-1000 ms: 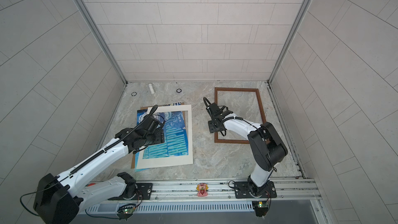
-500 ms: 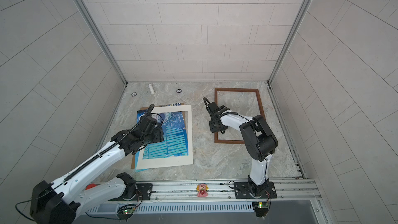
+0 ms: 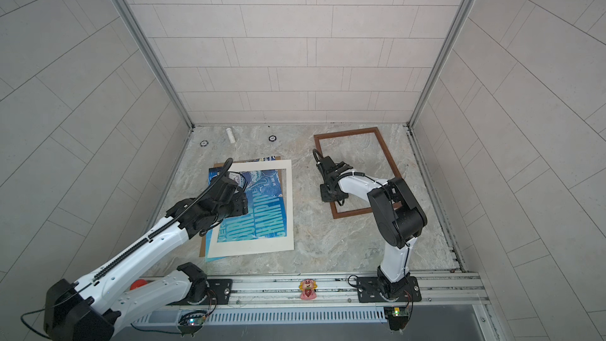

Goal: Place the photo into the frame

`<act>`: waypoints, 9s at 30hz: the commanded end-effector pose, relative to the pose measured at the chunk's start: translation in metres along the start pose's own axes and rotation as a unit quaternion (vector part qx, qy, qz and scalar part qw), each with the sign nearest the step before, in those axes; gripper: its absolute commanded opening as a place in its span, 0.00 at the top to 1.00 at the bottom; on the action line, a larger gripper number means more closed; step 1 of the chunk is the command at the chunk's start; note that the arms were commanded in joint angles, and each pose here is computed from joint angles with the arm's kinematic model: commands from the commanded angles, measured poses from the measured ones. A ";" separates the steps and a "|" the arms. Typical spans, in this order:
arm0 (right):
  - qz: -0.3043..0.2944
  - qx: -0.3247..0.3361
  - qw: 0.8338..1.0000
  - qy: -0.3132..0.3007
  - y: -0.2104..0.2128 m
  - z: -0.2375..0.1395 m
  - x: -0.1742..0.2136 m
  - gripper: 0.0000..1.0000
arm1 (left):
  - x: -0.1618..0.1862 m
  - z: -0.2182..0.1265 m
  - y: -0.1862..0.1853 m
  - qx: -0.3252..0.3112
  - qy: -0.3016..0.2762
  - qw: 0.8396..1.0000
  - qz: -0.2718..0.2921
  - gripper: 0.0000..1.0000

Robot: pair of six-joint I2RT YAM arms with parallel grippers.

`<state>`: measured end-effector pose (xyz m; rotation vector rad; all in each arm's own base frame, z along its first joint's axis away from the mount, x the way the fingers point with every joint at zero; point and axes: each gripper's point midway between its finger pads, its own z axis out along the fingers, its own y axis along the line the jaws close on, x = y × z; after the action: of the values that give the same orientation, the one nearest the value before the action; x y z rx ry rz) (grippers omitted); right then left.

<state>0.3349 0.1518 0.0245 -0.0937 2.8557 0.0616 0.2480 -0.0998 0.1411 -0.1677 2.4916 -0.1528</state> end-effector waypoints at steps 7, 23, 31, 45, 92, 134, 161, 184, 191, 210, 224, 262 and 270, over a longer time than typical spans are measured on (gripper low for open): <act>0.108 -0.080 0.989 0.055 0.021 -0.026 0.066 0.95 | 0.000 -0.005 0.001 0.003 -0.006 1.000 0.018 0.22; 0.149 -0.146 0.975 0.070 0.097 -0.048 0.126 0.92 | 0.010 -0.007 -0.007 0.035 0.013 0.999 0.017 0.22; 0.121 -0.141 0.980 0.073 0.113 -0.051 0.133 0.91 | 0.018 -0.005 -0.012 0.050 0.033 0.998 0.019 0.23; 0.009 -0.081 0.993 0.080 0.108 -0.050 0.138 0.88 | 0.023 -0.001 -0.014 0.049 0.051 0.997 0.020 0.24; 0.125 -0.028 0.991 0.041 0.048 -0.003 0.128 0.77 | 0.029 -0.001 -0.018 0.051 0.080 0.995 0.025 0.27; 0.048 -0.261 0.963 0.046 0.157 -0.038 0.117 0.32 | 0.144 0.027 -0.052 0.077 0.253 0.964 0.044 0.87; 0.151 -0.402 0.903 0.036 0.163 -0.050 0.088 0.36 | 0.174 0.052 -0.042 0.060 0.286 0.955 0.048 0.90; 0.142 -0.476 0.867 0.026 0.190 -0.078 0.076 0.42 | 0.182 0.057 -0.036 0.055 0.293 0.953 0.051 0.90; 0.127 -0.460 0.878 0.039 0.193 -0.055 0.082 0.58 | 0.179 0.054 -0.038 0.065 0.283 0.956 0.047 0.90; 0.071 -0.441 0.894 0.039 0.206 -0.058 0.079 1.00 | 0.159 0.041 -0.063 0.126 0.264 0.955 0.057 0.90; 0.092 -0.463 0.881 -0.023 0.177 -0.088 0.059 1.00 | 0.087 -0.008 -0.026 0.104 0.130 0.986 -0.007 0.52; 0.318 -0.411 0.852 -0.057 0.005 -0.115 0.071 1.00 | 0.174 0.017 -0.063 0.240 0.290 0.915 -0.147 0.26; 0.234 -0.295 0.926 -0.038 -0.016 -0.083 0.095 0.80 | 0.176 0.025 -0.064 0.245 0.284 0.916 -0.143 0.26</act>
<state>0.2336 0.1357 0.0989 0.5557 2.5006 1.1547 0.1295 -0.1926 0.0355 -0.3154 2.8861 -1.0740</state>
